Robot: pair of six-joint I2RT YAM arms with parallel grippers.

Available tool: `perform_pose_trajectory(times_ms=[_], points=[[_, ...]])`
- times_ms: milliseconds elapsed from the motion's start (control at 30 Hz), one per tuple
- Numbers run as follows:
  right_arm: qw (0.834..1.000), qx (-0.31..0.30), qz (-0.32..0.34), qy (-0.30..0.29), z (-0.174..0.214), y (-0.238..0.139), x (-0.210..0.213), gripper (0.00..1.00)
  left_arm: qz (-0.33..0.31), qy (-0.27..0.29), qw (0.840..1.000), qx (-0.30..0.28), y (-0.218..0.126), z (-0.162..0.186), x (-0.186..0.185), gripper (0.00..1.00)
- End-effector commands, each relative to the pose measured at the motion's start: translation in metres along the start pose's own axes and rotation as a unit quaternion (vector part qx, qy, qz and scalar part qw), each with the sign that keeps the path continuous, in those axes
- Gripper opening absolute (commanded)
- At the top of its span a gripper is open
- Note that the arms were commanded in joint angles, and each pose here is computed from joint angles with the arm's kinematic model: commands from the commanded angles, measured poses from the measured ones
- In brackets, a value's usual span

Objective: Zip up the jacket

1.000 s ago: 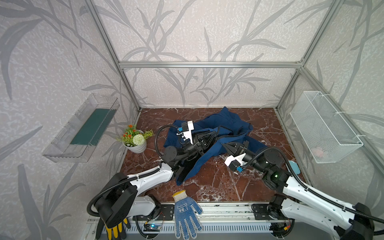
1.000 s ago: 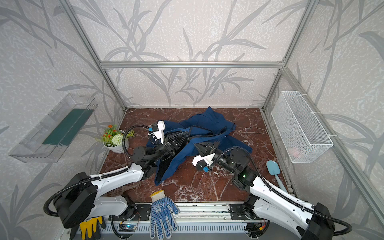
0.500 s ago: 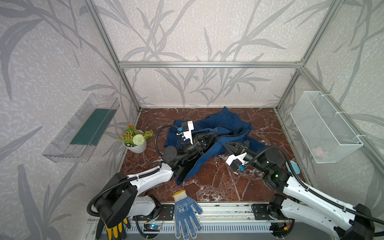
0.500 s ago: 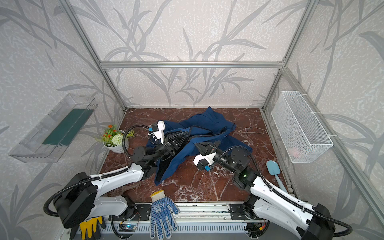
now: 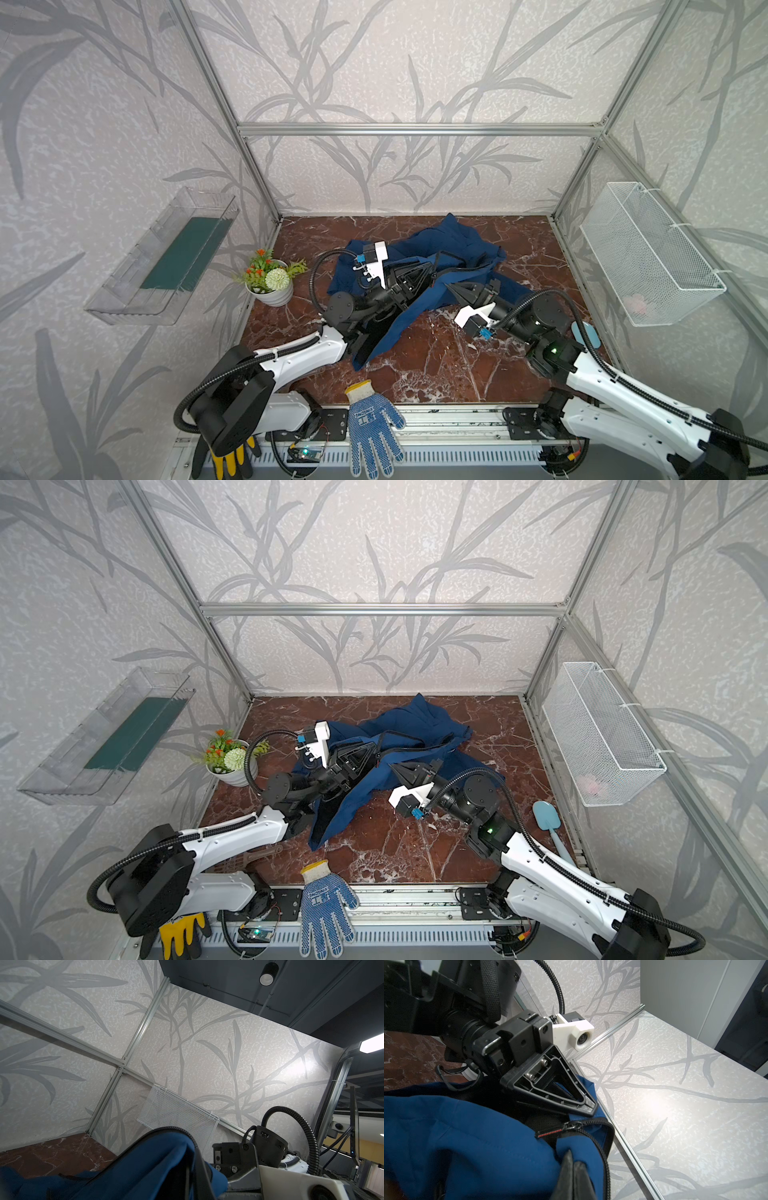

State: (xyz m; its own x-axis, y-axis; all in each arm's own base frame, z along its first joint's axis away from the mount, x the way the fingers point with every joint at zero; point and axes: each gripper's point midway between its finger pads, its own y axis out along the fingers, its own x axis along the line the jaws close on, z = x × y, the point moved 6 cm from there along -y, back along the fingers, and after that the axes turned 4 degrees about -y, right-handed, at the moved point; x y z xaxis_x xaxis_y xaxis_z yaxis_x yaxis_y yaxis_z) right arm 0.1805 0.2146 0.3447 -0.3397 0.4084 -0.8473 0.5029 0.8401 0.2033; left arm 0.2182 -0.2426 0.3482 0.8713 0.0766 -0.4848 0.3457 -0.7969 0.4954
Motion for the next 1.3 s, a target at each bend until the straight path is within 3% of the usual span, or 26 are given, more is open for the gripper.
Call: perform_pose_trajectory(times_ms=[0, 233, 533, 700, 767, 967, 1100, 1267], points=[[0.998, -0.043, 0.049, 0.000, -0.021, 0.000, -0.032, 0.00, 0.029, 0.019, 0.999, -0.020, 0.000, -0.010, -0.014, 0.00], [0.996, -0.051, 0.060, 0.033, -0.019, 0.001, -0.032, 0.00, 0.021, 0.031, 0.999, -0.030, -0.003, -0.012, -0.014, 0.00], [0.986, -0.075, 0.124, 0.078, -0.017, -0.004, -0.041, 0.00, 0.012, 0.037, 0.999, -0.033, -0.004, -0.011, -0.011, 0.00], [0.985, -0.049, 0.145, 0.084, -0.007, -0.004, -0.045, 0.00, 0.013, 0.036, 0.999, -0.038, -0.005, -0.014, -0.013, 0.00], [0.980, -0.034, 0.169, 0.100, 0.000, -0.005, -0.045, 0.00, 0.016, 0.029, 0.999, -0.035, -0.003, -0.013, -0.013, 0.00], [0.955, -0.063, 0.179, 0.227, 0.013, -0.008, -0.009, 0.00, 0.005, 0.021, 1.000, -0.021, -0.006, -0.002, -0.005, 0.00], [0.951, -0.070, 0.182, 0.240, 0.005, -0.003, 0.009, 0.00, -0.009, 0.021, 0.999, -0.024, -0.003, 0.000, 0.002, 0.00], [0.941, -0.081, 0.209, 0.252, 0.002, -0.003, 0.001, 0.00, -0.032, 0.021, 0.999, -0.016, -0.001, 0.013, 0.016, 0.00]])
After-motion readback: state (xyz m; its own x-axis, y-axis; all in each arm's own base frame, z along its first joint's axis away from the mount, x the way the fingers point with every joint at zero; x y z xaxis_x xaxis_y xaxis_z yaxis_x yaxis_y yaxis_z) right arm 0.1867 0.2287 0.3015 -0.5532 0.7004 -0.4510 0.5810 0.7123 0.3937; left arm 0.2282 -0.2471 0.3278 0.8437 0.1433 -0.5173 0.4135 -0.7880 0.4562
